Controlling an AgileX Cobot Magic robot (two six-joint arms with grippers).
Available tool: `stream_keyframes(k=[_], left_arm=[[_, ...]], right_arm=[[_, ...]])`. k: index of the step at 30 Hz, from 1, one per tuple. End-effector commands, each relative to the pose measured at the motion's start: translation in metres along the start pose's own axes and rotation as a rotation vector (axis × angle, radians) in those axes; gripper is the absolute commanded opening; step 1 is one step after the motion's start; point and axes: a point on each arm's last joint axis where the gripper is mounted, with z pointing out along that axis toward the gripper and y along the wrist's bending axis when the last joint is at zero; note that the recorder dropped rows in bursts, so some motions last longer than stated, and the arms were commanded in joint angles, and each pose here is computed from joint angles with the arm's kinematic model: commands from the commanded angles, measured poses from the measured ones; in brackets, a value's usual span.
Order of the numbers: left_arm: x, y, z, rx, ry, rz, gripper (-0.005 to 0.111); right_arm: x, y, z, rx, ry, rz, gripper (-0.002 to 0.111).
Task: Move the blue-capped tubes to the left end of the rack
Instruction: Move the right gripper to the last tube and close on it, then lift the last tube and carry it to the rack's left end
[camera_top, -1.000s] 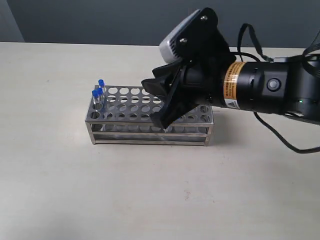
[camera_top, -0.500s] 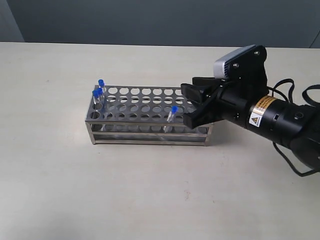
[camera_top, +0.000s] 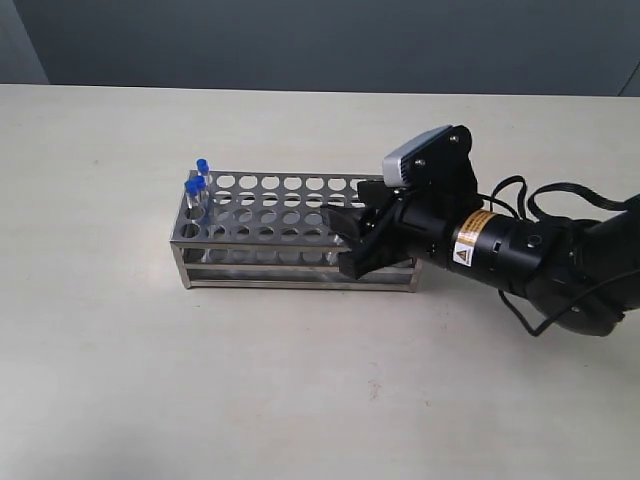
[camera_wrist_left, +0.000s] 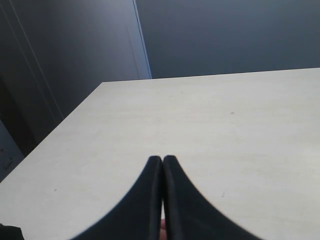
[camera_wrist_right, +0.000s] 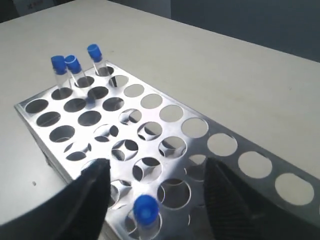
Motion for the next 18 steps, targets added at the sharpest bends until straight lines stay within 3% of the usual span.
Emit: stream_keyframes(k=[1,8,10,13,15,18], left_arm=[[-0.001,0.000,-0.001,0.001,-0.010,0.001,0.001],[-0.001,0.000,-0.001,0.001,-0.010,0.001,0.001],[-0.001,0.000,-0.001,0.001,-0.010,0.001,0.001],[-0.001,0.000,-0.001,0.001,-0.010,0.001,0.001],[-0.001,0.000,-0.001,0.001,-0.010,0.001,0.001],[-0.001,0.000,-0.001,0.001,-0.010,0.001,0.001]], right_arm=[[-0.002,-0.006,0.011,0.006,-0.019,0.006,0.057],[0.014,-0.007,0.024,-0.009,0.057,0.032,0.056],[0.015,-0.007,0.024,-0.005,0.065,0.033,0.045],[0.015,-0.007,0.024,-0.004,0.071,0.063,0.014],[0.016,-0.007,0.024,-0.007,0.074,0.070,-0.001],[0.013,-0.006,0.023,-0.019,0.069,0.057,-0.001]])
